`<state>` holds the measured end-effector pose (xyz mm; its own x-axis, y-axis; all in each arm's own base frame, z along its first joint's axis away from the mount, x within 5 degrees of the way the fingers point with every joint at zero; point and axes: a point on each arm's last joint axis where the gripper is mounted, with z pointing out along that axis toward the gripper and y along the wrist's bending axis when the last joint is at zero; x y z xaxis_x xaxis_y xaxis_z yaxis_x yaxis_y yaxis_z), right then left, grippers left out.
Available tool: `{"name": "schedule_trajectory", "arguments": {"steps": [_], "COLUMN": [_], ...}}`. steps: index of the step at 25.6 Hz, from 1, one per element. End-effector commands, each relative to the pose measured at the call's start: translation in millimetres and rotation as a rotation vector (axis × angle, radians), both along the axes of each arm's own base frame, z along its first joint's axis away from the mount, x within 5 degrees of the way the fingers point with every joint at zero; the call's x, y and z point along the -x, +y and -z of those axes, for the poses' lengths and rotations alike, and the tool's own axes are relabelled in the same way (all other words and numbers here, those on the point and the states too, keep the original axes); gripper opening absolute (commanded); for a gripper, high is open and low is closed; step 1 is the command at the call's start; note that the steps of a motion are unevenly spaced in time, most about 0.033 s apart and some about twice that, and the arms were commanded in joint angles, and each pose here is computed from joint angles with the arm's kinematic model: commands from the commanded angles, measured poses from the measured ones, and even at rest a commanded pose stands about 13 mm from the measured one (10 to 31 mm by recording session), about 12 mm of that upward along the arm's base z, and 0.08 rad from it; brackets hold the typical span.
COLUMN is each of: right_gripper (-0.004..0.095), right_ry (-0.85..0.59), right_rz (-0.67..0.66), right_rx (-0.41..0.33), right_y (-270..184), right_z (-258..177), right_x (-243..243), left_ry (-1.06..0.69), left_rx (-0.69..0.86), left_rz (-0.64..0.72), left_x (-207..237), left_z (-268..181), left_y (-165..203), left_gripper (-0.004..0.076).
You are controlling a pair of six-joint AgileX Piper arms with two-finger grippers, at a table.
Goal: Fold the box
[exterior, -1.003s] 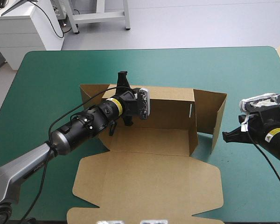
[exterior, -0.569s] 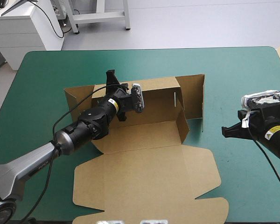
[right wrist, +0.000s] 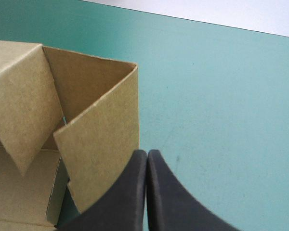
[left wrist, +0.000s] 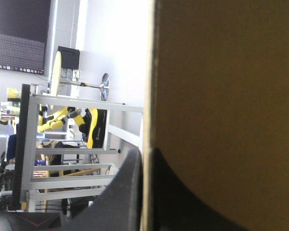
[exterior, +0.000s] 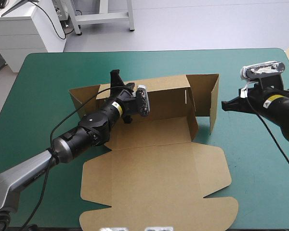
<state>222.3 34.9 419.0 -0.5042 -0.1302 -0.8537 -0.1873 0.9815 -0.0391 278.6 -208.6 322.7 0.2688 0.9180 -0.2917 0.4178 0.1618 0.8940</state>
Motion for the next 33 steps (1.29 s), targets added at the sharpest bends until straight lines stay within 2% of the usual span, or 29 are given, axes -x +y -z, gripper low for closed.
{"name": "schedule_trajectory", "arguments": {"steps": [1,5,10,13,19,25,33], "right_gripper": [-0.0020,-0.0021,-0.0021,-0.0021,-0.0021,-0.0021,-0.0021], "right_ry": [-0.089,-0.089,-0.039,0.007,0.084,0.190,0.366], "right_rz": [-0.001,-0.004,-0.009,-0.012,-0.039,-0.050,-0.070], "right_rx": [-0.031,-0.032,-0.043,-0.042,-0.095,-0.120,-0.137], "right_y": [1.4,4.4,10.3,12.8,21.6,28.5,35.3], "right_z": [-26.8,-33.1,-26.1,-24.1,-19.6,4.8,40.9], "right_x": [-13.1,-31.8,-64.1,-77.8,-102.0,-127.4,-144.3], "left_ry": [-0.129,-0.097,-0.007,-0.001,-0.013,-0.002,0.017], "left_rx": [0.015,0.012,-0.021,-0.011,-0.026,0.002,0.018], "left_rz": [0.045,0.045,0.032,0.025,0.056,0.000,-0.008], "left_x": [13.7,14.0,19.5,23.8,36.6,35.6,35.9], "left_z": [-36.4,-26.2,7.0,8.4,7.5,7.9,8.8], "left_y": [0.3,0.1,4.6,0.7,-12.1,-9.7,-9.5], "left_gripper": [-0.0008,-0.0008,-0.0008,-0.0008,-0.0008,-0.0008,-0.0008]}}
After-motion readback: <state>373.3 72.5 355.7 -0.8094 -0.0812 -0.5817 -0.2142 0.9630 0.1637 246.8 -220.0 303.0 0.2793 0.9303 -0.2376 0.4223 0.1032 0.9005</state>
